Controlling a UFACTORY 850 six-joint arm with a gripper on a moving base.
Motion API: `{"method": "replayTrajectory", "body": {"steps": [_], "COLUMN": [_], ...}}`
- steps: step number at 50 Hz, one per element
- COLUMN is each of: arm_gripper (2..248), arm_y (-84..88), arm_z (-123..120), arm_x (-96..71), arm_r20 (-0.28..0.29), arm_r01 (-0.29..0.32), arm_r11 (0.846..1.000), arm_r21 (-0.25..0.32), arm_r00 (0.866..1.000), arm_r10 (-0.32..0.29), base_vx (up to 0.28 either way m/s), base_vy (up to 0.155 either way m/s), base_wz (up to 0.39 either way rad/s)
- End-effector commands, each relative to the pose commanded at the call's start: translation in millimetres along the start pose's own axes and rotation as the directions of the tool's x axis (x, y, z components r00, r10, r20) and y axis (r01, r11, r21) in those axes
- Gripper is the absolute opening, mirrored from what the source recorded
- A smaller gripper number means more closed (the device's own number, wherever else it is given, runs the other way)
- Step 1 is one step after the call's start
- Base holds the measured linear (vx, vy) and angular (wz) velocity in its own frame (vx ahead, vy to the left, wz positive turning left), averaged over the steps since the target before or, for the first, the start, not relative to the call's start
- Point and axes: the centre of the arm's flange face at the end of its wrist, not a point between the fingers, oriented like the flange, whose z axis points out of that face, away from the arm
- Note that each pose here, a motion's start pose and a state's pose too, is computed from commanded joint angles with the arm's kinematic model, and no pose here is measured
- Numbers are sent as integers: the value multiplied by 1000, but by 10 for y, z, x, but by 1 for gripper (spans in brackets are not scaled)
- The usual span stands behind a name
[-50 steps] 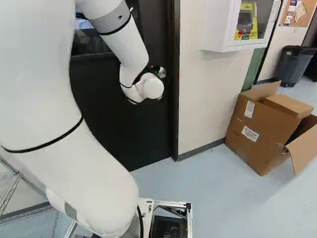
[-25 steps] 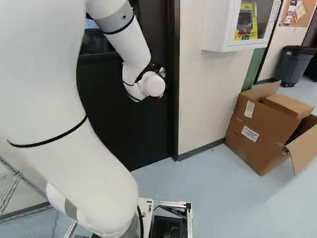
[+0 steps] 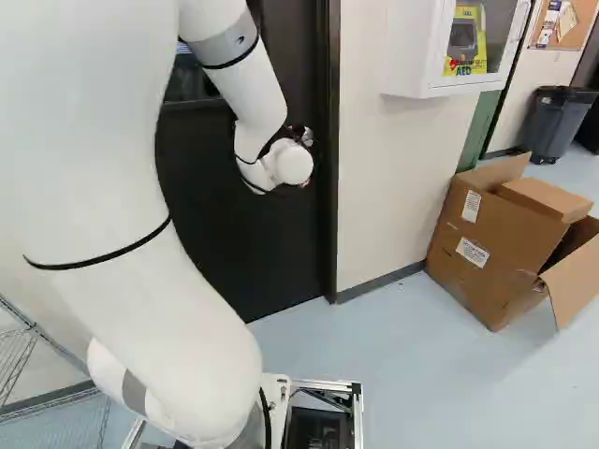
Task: Open the door and move inside
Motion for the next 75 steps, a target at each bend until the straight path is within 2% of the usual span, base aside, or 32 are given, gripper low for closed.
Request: {"method": "replayTrajectory", "body": {"steps": [23, 64, 75], "arm_gripper": [247, 247, 247], "arm_y": [-26, -183, -211], "arm_z": [140, 231, 332], "arm_x": [-259, -691, -806], "arm_r20": [38, 109, 123], "arm_r01": [-30, -85, -97], "arm_r11": [999, 995, 993], "arm_r21": [19, 51, 64], "arm_r00": [999, 991, 988], "arm_r10": [29, 79, 89], "base_vx": [0, 0, 0], "base_vy": [0, 0, 0], "base_wz": [0, 0, 0]}}
